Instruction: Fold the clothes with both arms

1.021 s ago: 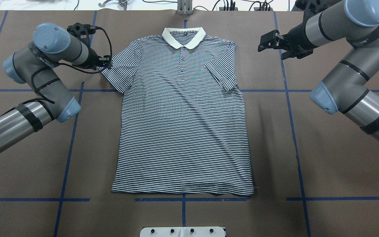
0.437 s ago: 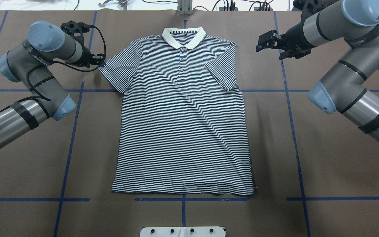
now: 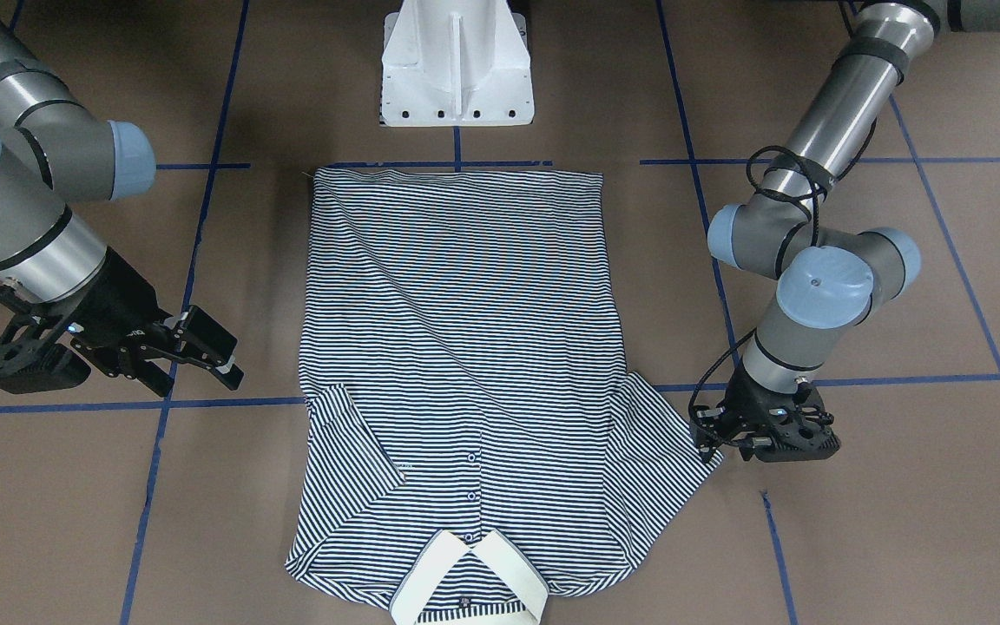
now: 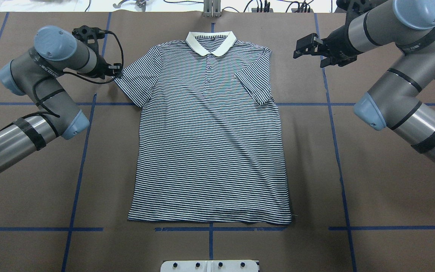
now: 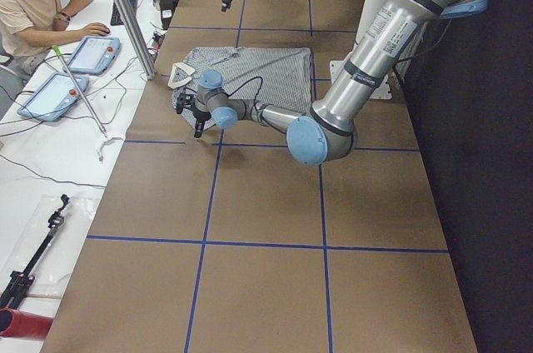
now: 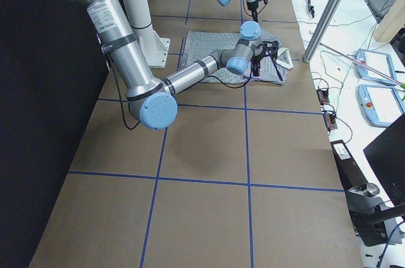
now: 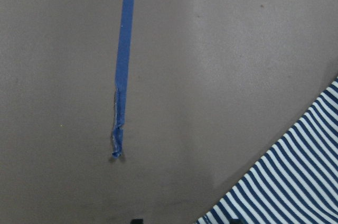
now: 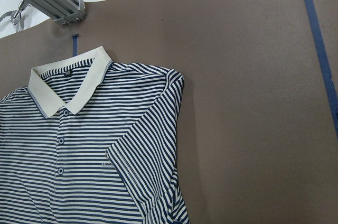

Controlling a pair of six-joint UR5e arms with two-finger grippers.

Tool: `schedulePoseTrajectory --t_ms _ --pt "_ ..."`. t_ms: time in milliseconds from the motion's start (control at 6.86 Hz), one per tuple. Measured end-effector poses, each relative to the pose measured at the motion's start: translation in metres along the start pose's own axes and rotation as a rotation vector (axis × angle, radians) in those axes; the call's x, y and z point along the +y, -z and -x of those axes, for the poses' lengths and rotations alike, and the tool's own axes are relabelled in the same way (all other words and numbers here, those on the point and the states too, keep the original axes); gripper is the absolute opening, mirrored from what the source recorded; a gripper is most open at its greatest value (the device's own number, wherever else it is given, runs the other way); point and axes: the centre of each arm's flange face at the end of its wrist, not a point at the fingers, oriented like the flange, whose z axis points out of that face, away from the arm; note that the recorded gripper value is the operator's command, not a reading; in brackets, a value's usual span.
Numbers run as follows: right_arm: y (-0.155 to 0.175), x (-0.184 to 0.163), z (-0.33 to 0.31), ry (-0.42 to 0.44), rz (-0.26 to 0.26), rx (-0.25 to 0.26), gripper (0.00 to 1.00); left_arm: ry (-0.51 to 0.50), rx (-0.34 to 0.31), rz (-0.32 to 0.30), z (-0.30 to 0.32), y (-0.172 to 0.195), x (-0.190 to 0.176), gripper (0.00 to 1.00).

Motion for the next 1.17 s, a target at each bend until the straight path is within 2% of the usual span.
schedulePoseTrajectory --t_ms 146,292,437,729,1166 --pt "0.000 0.000 0.000 0.000 0.000 0.000 1.00 -0.002 0.000 0.001 -0.002 -0.001 0.002 0.43" --pt "0.000 0.000 0.000 0.000 0.000 -0.001 1.00 -0.004 0.001 0.003 -0.004 -0.002 0.004 0.16" --pt "0.002 0.000 0.002 0.002 -0.002 -0.004 1.00 -0.008 0.002 0.005 -0.006 -0.003 0.006 0.00" --pt "0.006 0.002 0.005 0.004 -0.005 -0.012 1.00 -0.013 0.011 0.006 -0.012 -0.002 0.007 0.00" --pt "0.006 0.002 0.006 0.001 -0.005 -0.014 1.00 -0.007 0.065 0.011 -0.068 0.046 -0.007 0.00"
